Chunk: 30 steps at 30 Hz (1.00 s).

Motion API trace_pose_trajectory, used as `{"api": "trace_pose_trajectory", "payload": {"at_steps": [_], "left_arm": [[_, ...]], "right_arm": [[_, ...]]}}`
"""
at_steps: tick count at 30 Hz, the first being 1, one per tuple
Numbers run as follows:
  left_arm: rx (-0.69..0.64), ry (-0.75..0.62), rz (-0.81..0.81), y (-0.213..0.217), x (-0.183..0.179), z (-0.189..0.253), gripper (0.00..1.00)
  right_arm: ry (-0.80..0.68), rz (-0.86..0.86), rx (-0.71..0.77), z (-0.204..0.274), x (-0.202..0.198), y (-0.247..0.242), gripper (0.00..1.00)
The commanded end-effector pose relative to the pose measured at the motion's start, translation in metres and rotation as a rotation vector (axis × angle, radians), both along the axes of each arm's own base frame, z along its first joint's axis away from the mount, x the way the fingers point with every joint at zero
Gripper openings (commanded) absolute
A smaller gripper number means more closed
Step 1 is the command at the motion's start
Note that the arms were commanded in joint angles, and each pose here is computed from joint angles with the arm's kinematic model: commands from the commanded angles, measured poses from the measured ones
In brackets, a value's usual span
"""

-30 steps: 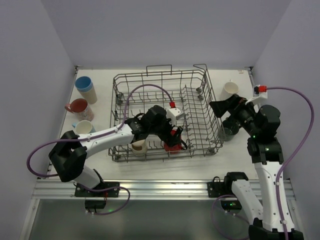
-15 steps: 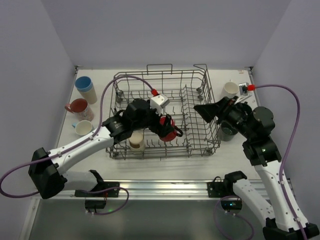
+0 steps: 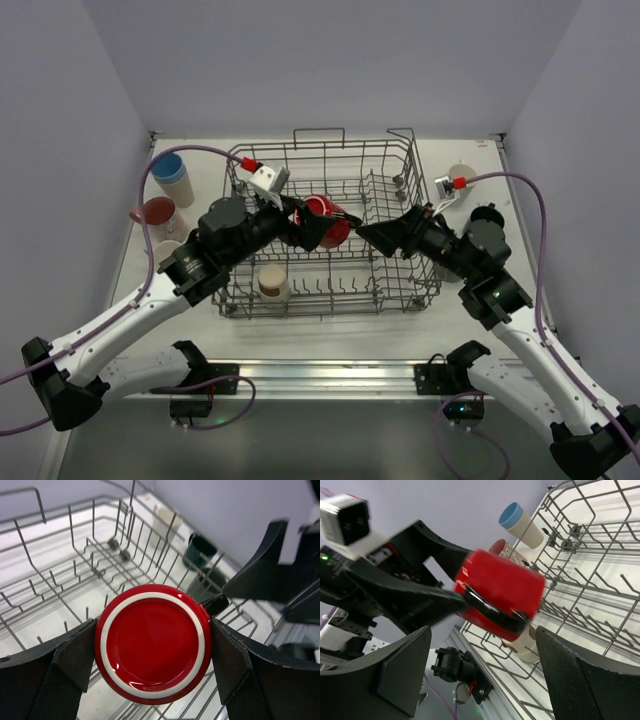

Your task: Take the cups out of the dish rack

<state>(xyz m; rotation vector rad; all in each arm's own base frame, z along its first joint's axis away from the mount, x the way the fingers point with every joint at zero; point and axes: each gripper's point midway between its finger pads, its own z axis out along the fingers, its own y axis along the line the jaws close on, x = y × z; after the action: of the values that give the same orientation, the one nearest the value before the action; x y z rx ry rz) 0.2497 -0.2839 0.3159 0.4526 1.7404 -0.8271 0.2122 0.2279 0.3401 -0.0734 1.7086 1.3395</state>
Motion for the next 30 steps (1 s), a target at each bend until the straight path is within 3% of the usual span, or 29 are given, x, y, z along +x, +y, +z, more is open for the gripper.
{"api": "trace_pose_trajectory", "payload": {"at_steps": [1, 6, 12, 18, 25, 30], "left_arm": [[-0.326, -0.167, 0.086, 0.020, 0.001, 0.100, 0.08], [-0.482, -0.115, 0.104, 0.028, -0.005, 0.127, 0.07], [-0.609, -0.034, 0.009, 0.017, -0.019, 0.152, 0.03], [-0.694, 0.022, -0.068, 0.012, -0.034, 0.156, 0.03], [-0.851, 0.093, -0.126, 0.009, -0.040, 0.155, 0.03], [-0.884, 0.126, -0.127, 0.005, -0.036, 0.143, 0.03]], "right_arm": [[-0.087, -0.013, 0.098, 0.028, -0.003, 0.000, 0.86], [-0.183, 0.039, 0.057, 0.027, -0.013, 0.003, 0.81], [-0.304, 0.178, -0.025, 0.030, -0.023, 0.020, 0.78], [-0.403, 0.256, 0.012, 0.047, -0.035, 0.028, 0.77], [-0.496, 0.284, 0.096, 0.070, -0.042, 0.039, 0.65], [-0.539, 0.292, 0.128, 0.085, -0.048, 0.052, 0.60]]}}
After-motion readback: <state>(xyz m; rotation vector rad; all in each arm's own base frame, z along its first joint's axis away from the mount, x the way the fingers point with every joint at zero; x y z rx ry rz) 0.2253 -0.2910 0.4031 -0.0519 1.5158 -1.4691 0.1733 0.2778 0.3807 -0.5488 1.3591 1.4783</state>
